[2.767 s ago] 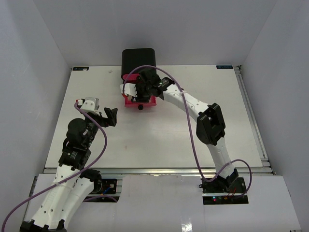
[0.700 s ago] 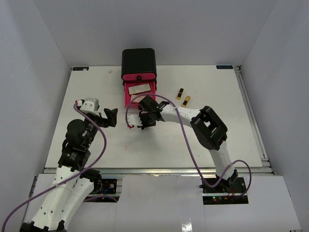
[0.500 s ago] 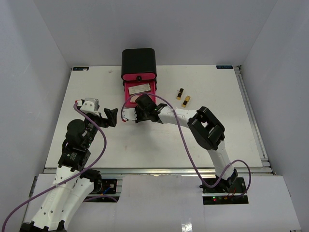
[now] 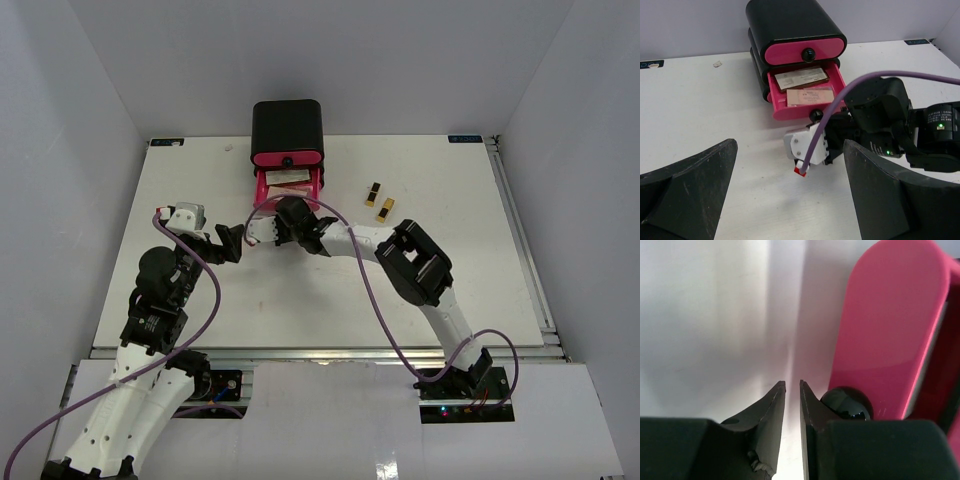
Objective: Organize the makeup
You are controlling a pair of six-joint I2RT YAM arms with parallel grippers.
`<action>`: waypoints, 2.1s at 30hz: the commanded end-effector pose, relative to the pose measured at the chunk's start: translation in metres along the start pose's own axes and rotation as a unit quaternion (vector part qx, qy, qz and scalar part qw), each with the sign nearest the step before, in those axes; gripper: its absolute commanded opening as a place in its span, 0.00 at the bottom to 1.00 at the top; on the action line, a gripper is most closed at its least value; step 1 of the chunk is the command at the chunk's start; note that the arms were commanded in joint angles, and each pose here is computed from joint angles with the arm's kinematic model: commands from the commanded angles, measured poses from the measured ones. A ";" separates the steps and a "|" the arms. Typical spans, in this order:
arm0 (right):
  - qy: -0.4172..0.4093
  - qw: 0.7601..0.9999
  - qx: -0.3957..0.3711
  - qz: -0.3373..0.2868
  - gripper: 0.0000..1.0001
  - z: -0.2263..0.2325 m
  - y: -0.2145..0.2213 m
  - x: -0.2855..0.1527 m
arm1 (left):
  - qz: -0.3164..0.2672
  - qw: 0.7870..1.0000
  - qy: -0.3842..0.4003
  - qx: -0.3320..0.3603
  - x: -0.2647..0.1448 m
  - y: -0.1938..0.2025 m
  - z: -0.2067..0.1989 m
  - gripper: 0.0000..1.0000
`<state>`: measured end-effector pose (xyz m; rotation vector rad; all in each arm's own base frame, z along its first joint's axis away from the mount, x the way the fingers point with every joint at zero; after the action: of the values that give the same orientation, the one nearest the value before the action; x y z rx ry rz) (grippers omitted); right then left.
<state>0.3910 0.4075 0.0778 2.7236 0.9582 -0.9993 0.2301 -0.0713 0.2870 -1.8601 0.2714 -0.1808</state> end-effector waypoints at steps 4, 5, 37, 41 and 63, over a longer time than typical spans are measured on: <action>0.111 0.994 0.008 0.007 0.25 -0.085 0.014 0.005 | -0.009 1.000 0.005 -0.001 -0.002 -0.004 -0.001 0.98; 0.113 0.993 0.009 0.008 0.25 -0.088 0.017 0.007 | -0.009 1.000 0.005 -0.001 -0.002 -0.004 -0.001 0.98; -0.129 0.890 0.314 -0.306 0.25 -0.075 0.014 -0.172 | 0.107 0.971 0.097 -0.192 0.033 0.040 -0.032 0.98; -0.082 0.855 0.422 -0.290 0.25 -0.069 0.059 -0.212 | 0.156 0.929 0.113 -0.315 0.064 0.088 -0.036 0.97; 0.013 0.803 0.497 -0.328 0.29 -0.043 0.122 -0.290 | 0.177 0.851 0.033 -0.493 0.261 0.198 0.019 0.55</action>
<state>0.3207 0.1657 0.2593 3.2155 1.7473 -2.1577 0.4376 -0.1902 0.0638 -2.7013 0.9711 0.3089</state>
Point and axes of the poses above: each gripper's point midway between its finger pads, its own x axis out along the fingers, its own z axis along the line the jaws close on, y = z × x, the point moved 4 cm from there along -x, back along the fingers, and after that the axes turned 13 degrees about -x, right-handed, at the moved point
